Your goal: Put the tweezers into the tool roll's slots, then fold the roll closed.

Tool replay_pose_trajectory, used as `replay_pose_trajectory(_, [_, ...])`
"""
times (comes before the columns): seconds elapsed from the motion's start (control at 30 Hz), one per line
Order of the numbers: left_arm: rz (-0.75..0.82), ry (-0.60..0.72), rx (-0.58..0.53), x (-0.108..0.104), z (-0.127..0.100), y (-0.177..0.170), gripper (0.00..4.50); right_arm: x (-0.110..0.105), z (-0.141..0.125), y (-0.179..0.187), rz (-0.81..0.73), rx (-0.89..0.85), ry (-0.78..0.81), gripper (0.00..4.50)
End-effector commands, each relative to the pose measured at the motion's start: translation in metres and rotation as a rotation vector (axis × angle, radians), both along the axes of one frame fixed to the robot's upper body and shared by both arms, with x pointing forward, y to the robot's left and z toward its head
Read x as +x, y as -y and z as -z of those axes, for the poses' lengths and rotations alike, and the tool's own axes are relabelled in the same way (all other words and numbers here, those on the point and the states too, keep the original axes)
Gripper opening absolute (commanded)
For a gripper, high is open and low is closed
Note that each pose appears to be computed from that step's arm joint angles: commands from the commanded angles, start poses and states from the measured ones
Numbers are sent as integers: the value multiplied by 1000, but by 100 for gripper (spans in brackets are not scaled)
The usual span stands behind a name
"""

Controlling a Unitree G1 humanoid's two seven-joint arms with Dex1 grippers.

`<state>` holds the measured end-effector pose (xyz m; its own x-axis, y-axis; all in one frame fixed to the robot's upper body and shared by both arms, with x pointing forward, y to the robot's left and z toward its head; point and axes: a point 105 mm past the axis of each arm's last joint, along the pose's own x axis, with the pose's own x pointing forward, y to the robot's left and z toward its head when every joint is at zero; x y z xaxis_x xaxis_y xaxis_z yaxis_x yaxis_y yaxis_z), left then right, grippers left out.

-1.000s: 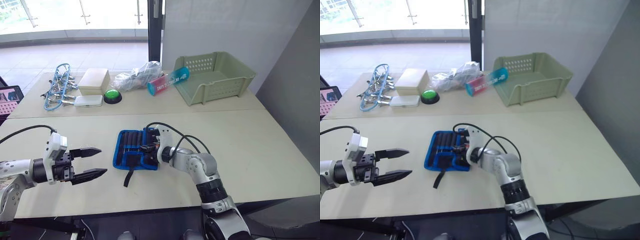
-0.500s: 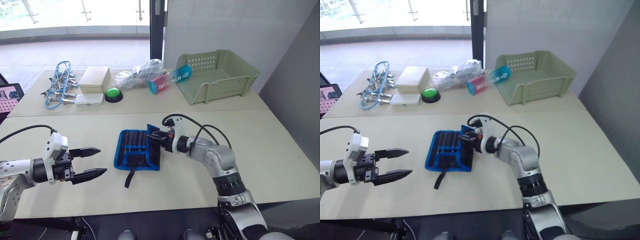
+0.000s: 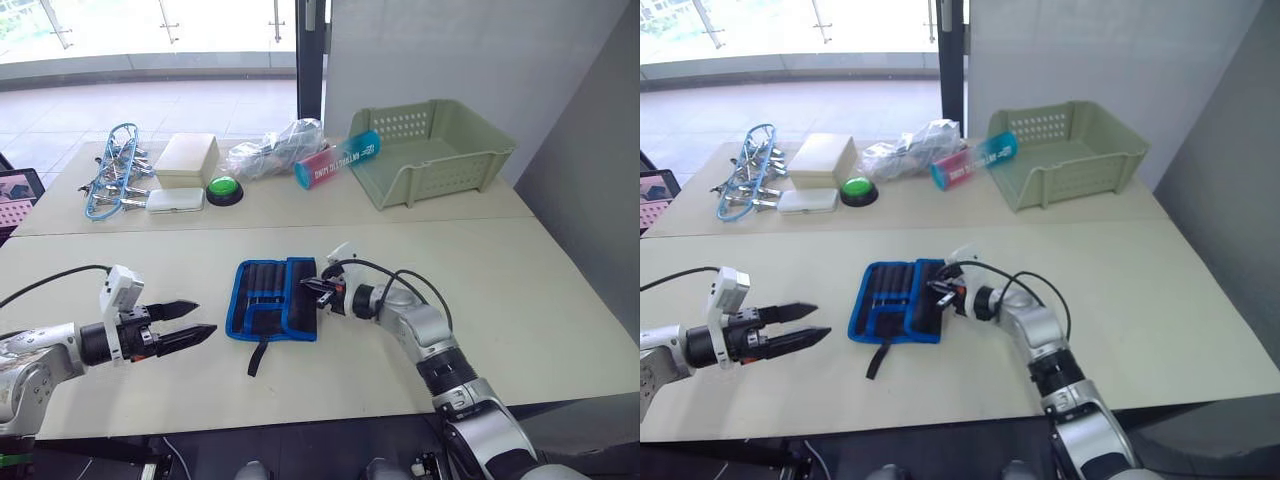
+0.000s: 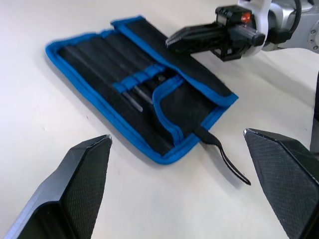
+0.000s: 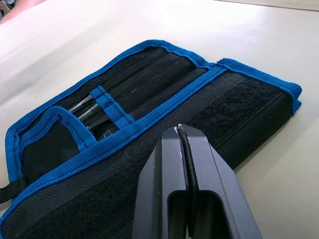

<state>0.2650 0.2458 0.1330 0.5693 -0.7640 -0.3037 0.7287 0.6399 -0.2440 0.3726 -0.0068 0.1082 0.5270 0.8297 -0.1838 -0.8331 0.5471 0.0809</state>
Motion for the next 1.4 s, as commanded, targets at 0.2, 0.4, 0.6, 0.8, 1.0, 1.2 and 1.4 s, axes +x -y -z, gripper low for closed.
replay_pose_trajectory(0.2, [-143,-150,-107,28,17,1,450,5,26,8,42,-132,-25,3])
replay_pose_trajectory(0.4, [-142,-237,-76,37,42,11,450,1,22,5,28,-135,-10,3])
replay_pose_trajectory(0.6, [-83,-259,-83,39,52,29,450,0,20,3,37,-132,-6,3])
replay_pose_trajectory(0.8, [-91,-254,-153,46,48,36,450,0,21,3,44,-133,-8,3])
replay_pose_trajectory(1.0, [-60,-256,-187,45,38,40,450,1,22,5,53,-137,-9,3])
replay_pose_trajectory(1.2, [-23,-244,-205,46,29,48,450,1,22,3,54,-135,-11,3])
replay_pose_trajectory(1.4, [-35,-222,-227,50,19,47,450,1,22,3,55,-135,-11,3])
